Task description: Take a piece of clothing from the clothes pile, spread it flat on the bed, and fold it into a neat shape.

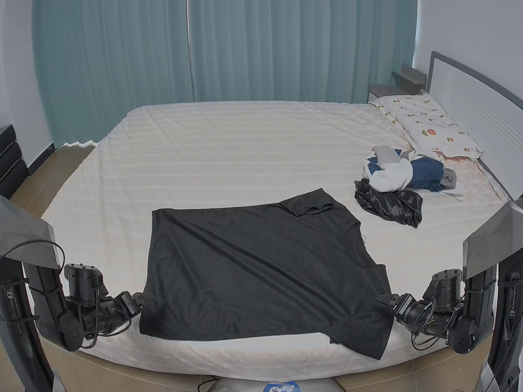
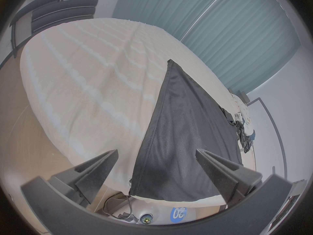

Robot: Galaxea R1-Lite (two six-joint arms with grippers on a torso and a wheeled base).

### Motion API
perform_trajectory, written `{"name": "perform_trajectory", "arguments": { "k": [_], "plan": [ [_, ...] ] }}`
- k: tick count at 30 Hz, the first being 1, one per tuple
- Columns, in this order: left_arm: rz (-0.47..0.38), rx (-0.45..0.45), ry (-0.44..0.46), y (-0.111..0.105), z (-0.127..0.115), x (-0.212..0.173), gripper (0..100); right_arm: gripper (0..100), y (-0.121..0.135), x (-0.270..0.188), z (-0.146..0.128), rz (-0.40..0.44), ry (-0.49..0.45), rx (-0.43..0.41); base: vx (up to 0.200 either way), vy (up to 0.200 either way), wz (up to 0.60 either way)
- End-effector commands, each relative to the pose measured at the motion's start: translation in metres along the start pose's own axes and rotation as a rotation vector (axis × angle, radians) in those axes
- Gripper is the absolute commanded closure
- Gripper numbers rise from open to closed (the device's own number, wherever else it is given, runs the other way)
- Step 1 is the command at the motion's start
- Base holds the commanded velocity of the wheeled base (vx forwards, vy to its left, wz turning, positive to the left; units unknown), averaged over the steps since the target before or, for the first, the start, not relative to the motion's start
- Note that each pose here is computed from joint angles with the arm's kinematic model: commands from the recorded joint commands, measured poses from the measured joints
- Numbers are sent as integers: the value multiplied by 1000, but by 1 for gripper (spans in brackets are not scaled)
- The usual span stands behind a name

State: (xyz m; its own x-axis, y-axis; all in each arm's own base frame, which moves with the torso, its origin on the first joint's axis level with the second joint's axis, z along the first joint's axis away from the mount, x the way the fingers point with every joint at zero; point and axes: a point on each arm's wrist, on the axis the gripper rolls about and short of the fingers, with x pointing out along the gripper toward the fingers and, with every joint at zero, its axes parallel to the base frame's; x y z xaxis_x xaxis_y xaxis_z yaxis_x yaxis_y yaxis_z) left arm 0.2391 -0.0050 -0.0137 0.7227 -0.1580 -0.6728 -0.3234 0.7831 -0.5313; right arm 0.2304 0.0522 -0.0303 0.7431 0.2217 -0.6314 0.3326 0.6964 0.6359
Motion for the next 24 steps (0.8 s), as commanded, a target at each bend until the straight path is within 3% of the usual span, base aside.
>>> {"name": "perform_trajectory", "arguments": {
  "k": [1,12,21,22,24],
  "plan": [
    [21,21,40,5,-11,10,0,0,0,0,0,6,-2,-3,0,0,0],
    [42,116,83,2,-32,12,0,0,0,0,0,3,-5,-7,0,0,0],
    [112,158,62,-1,-43,19,0,0,0,-1,0,-2,-5,-8,0,0,0],
    [112,158,58,-1,-43,19,100,0,-1,-1,0,-3,-8,-10,0,0,0],
    [115,158,54,-1,-43,18,100,0,-1,-1,0,-6,-7,-14,0,0,0]
  ]
}}
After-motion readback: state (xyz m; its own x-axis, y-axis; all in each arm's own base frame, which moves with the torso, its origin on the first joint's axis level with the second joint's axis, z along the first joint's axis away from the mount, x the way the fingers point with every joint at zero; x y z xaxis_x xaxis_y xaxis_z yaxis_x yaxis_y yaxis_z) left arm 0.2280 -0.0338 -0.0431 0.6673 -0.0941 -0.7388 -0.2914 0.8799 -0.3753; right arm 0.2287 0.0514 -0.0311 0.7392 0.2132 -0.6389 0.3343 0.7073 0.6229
